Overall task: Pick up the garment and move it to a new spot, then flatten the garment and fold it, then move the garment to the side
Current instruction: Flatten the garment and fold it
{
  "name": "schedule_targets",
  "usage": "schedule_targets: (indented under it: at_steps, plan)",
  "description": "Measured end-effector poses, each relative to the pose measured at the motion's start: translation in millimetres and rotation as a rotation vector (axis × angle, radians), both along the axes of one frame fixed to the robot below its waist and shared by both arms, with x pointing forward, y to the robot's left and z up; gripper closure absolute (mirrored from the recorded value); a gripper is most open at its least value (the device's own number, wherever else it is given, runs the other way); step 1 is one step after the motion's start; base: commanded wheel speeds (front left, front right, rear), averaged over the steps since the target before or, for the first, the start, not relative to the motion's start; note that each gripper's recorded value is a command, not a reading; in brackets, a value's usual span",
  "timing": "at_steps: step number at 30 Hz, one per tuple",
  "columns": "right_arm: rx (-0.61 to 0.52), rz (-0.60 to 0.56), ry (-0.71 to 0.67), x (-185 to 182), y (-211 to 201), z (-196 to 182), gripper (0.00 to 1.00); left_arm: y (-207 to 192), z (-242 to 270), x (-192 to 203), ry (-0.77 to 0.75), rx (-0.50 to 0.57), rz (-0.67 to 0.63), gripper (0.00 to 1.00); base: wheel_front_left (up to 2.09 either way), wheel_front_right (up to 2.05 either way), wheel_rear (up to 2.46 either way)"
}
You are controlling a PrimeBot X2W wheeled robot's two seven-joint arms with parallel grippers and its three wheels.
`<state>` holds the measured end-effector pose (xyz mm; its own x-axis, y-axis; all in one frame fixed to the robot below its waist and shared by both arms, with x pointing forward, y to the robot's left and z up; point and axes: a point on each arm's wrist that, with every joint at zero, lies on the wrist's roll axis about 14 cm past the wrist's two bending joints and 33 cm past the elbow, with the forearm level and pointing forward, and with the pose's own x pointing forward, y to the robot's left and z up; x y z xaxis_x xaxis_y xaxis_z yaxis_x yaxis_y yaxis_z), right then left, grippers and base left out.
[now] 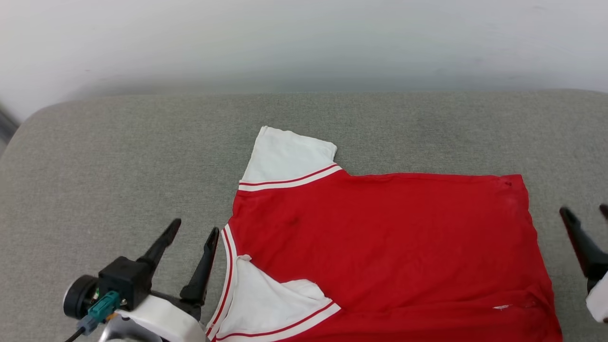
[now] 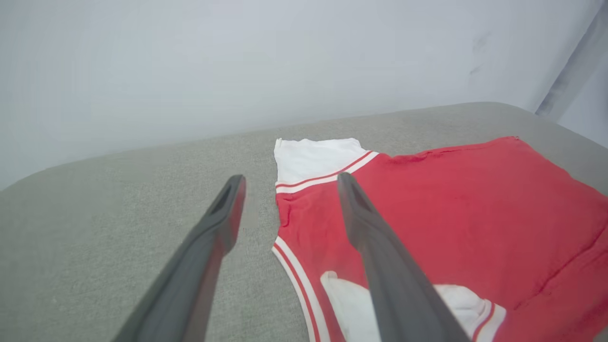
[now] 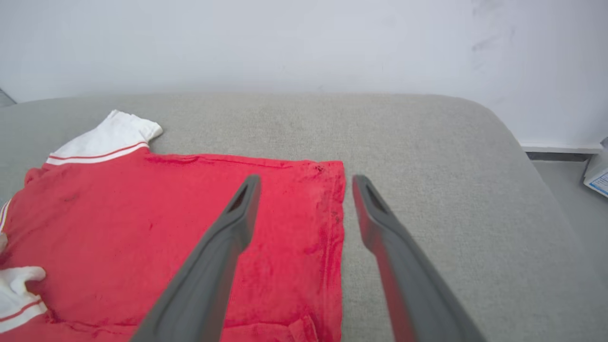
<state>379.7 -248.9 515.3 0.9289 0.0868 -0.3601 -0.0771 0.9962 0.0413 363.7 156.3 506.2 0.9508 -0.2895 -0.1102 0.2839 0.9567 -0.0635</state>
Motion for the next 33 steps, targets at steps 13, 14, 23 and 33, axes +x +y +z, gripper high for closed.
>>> schedule_targets:
  at_steps: [13, 14, 23, 33]
  plan:
    - [0.142, -0.052, -0.419, 6, 23, 43, 0.00, 0, 66, 29, -0.317, -0.072, 0.118, 0.00, 0.00, 0.00, 0.00]
    - [0.144, -0.055, -0.424, 6, 23, 41, 0.00, 0, 65, 30, -0.320, -0.074, 0.119, 0.00, 0.00, 0.00, 0.00]
    - [0.156, -0.086, -0.412, 14, 17, 20, 0.00, -7, 38, 52, -0.276, -0.027, 0.041, 0.00, 0.00, 0.00, 0.00]
    - [0.147, -0.129, -0.387, 28, 10, 0, 0.00, -26, 27, 137, -0.145, 0.154, -0.198, 0.00, 0.00, 0.00, 0.00]
